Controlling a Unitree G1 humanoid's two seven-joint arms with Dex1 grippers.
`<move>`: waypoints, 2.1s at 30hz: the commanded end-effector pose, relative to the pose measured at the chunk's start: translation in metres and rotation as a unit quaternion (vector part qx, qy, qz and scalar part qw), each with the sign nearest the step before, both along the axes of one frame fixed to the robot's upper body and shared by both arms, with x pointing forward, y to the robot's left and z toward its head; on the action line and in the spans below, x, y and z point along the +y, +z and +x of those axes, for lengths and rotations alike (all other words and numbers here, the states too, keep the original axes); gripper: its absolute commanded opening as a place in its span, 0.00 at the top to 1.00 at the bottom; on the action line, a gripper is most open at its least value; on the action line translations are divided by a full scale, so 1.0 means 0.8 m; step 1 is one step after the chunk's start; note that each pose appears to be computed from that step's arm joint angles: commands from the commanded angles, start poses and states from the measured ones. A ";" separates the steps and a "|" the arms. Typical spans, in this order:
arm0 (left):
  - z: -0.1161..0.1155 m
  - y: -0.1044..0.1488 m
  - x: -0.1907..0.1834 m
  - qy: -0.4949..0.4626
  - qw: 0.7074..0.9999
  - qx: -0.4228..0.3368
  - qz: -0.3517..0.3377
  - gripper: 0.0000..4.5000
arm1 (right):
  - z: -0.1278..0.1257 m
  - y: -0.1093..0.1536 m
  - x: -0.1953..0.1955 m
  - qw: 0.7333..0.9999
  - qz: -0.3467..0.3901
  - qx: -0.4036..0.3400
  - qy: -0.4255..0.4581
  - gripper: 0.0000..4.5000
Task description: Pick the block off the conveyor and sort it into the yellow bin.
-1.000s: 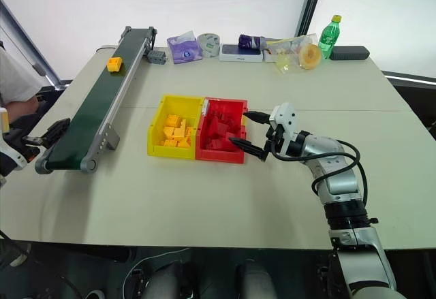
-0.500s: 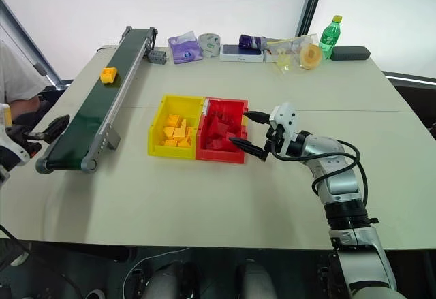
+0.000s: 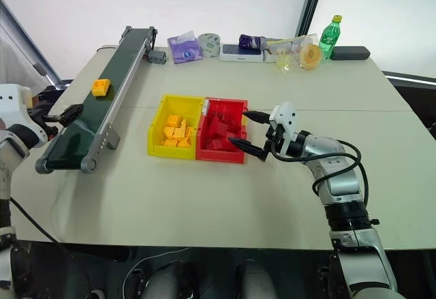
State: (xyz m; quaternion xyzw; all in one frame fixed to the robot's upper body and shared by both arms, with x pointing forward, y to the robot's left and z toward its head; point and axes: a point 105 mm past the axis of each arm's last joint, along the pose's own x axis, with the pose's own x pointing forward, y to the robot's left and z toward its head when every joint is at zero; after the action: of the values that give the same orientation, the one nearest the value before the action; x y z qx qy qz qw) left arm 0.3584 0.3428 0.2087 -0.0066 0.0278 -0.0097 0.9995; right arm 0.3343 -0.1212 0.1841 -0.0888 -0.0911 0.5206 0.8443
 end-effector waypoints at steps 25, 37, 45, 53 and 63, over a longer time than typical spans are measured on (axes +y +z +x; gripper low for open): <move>0.014 -0.025 -0.019 -0.033 0.998 0.051 -0.010 0.30 | -0.024 0.029 0.009 0.999 0.007 -0.032 0.034 0.00; 0.001 0.021 -0.029 -0.051 0.999 -0.020 0.001 0.71 | -0.019 0.029 0.007 0.999 0.010 -0.038 0.021 0.00; -0.017 0.045 -0.123 -0.231 0.971 -0.065 0.020 0.71 | -0.021 0.031 0.008 0.999 0.015 -0.036 0.030 0.00; 0.016 0.022 -0.199 -0.270 0.961 -0.041 0.038 0.71 | -0.016 0.032 -0.001 0.999 0.014 -0.046 0.001 0.00; 0.047 -0.001 -0.248 -0.281 0.958 -0.024 0.054 0.71 | -0.019 0.030 -0.004 0.999 0.015 -0.046 -0.010 0.00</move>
State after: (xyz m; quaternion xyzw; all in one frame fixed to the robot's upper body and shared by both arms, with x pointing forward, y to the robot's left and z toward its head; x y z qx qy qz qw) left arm 0.3938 0.1455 0.1887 0.0402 0.0411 -0.2929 0.9544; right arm 0.3233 -0.1228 0.1925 -0.0864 -0.1057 0.5108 0.8488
